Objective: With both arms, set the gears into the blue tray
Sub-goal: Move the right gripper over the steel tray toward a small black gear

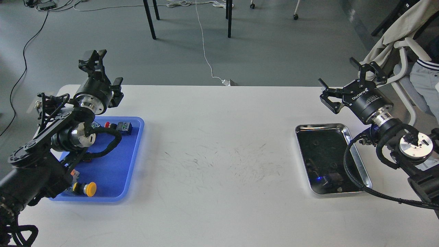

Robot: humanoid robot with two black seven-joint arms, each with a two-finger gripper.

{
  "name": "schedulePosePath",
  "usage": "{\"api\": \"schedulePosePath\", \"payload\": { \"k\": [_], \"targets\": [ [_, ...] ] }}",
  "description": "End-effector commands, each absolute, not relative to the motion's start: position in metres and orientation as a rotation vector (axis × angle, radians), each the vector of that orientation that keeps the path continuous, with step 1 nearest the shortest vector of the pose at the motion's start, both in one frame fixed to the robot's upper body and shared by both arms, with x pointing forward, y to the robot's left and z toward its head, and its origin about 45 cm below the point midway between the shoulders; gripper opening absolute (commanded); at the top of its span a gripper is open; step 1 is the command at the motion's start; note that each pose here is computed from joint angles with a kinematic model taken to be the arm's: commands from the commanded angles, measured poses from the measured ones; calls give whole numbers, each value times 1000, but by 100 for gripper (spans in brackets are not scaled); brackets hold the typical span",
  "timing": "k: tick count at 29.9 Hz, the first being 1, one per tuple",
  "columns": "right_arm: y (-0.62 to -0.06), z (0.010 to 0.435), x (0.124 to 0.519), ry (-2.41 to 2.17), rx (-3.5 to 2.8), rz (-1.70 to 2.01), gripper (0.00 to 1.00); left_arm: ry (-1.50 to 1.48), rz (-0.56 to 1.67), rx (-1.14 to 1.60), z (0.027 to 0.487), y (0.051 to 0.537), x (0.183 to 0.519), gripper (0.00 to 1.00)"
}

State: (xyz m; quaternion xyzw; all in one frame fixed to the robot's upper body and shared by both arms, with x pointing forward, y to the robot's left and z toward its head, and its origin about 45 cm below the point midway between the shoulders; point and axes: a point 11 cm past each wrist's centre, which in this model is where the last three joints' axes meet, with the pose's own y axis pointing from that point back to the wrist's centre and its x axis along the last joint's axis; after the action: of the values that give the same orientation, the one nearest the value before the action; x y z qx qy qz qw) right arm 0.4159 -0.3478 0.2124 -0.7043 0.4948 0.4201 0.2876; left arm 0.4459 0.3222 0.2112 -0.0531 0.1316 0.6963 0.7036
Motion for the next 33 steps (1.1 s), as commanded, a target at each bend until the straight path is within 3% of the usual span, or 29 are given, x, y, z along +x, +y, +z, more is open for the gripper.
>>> {"api": "schedulePosePath", "payload": {
  "k": [1, 22, 33],
  "targets": [
    [-348, 215, 417, 1316, -1877, 1116, 99, 287, 1544, -115, 212, 320, 447, 98],
    [-356, 220, 418, 1347, -1922, 1103, 99, 278, 1543, -129, 218, 320, 450, 98],
    [-368, 271, 422, 1481, -2374, 923, 99, 269, 1547, -128, 221, 324, 450, 98]
  ]
}}
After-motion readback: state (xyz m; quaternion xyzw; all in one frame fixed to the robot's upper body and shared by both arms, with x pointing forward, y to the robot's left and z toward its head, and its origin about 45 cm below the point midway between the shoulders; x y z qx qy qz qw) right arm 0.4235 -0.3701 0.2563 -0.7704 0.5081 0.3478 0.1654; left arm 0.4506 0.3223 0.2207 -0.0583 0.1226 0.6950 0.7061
